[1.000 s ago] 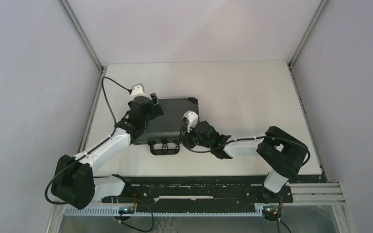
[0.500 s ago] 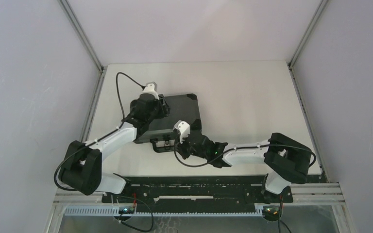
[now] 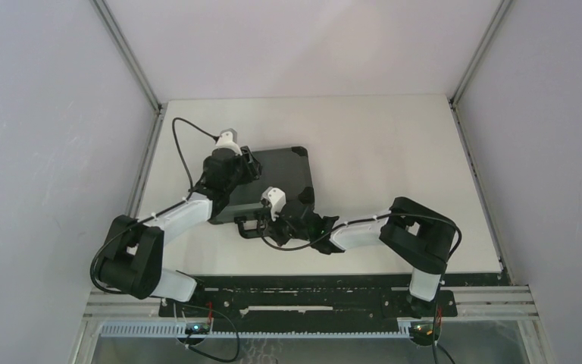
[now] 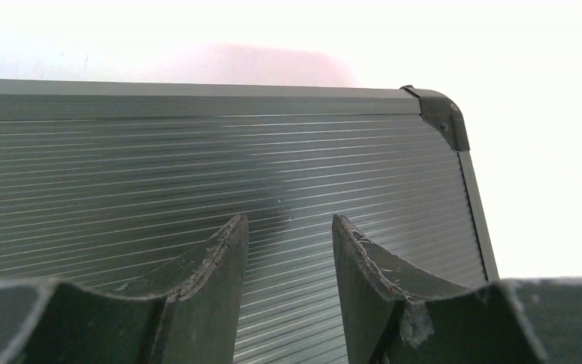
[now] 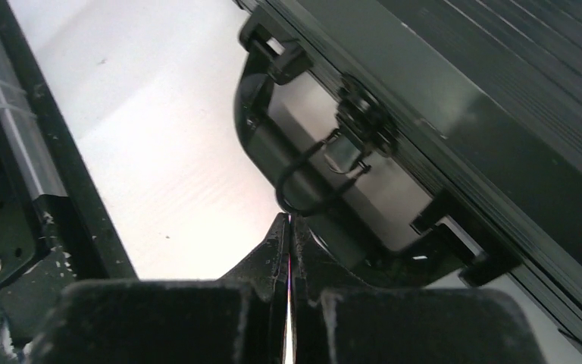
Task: Pack up texas hold em set
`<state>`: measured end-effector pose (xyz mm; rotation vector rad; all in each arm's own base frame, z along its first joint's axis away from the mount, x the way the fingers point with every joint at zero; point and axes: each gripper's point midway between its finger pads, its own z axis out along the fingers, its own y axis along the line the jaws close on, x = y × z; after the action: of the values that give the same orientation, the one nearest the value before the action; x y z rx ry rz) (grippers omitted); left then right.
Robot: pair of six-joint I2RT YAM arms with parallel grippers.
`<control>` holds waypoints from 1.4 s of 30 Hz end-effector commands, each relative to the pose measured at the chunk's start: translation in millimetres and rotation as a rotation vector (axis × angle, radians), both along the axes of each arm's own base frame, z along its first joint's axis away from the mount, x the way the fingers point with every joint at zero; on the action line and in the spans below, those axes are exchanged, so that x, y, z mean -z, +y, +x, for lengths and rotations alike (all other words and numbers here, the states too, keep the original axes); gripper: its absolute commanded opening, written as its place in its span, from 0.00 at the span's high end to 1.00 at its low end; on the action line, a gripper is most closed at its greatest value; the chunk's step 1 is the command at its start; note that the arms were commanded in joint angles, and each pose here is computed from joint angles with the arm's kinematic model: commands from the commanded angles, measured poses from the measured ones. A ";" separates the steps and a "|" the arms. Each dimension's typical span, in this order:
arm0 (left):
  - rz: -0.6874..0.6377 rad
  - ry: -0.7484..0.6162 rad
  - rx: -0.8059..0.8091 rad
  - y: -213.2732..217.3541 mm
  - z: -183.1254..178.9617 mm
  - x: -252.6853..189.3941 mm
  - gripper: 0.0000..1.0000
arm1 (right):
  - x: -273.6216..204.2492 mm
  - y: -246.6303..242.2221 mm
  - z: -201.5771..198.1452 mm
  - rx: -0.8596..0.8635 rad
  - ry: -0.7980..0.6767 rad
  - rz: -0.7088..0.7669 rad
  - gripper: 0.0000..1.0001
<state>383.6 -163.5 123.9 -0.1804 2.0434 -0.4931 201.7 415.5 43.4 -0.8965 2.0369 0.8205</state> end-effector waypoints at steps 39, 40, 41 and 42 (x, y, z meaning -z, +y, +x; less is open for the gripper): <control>-0.028 0.077 -0.013 10.2 -10.3 31.5 0.48 | -30.0 -3.1 87.8 0.234 -0.211 0.059 1.00; -0.030 0.077 -0.013 10.2 -10.3 31.2 0.48 | -30.5 -4.9 93.5 0.239 -0.207 0.064 1.00; -0.030 0.077 -0.011 9.7 -10.4 31.3 0.48 | -30.4 -7.1 99.1 0.246 -0.204 0.065 1.00; -0.030 0.078 -0.010 9.5 -10.4 31.6 0.48 | -30.5 -8.6 103.6 0.251 -0.205 0.066 1.00</control>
<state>389.7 -160.1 125.3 -0.2239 2.0039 -0.5427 252.3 420.1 41.2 -0.7808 1.9793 0.7181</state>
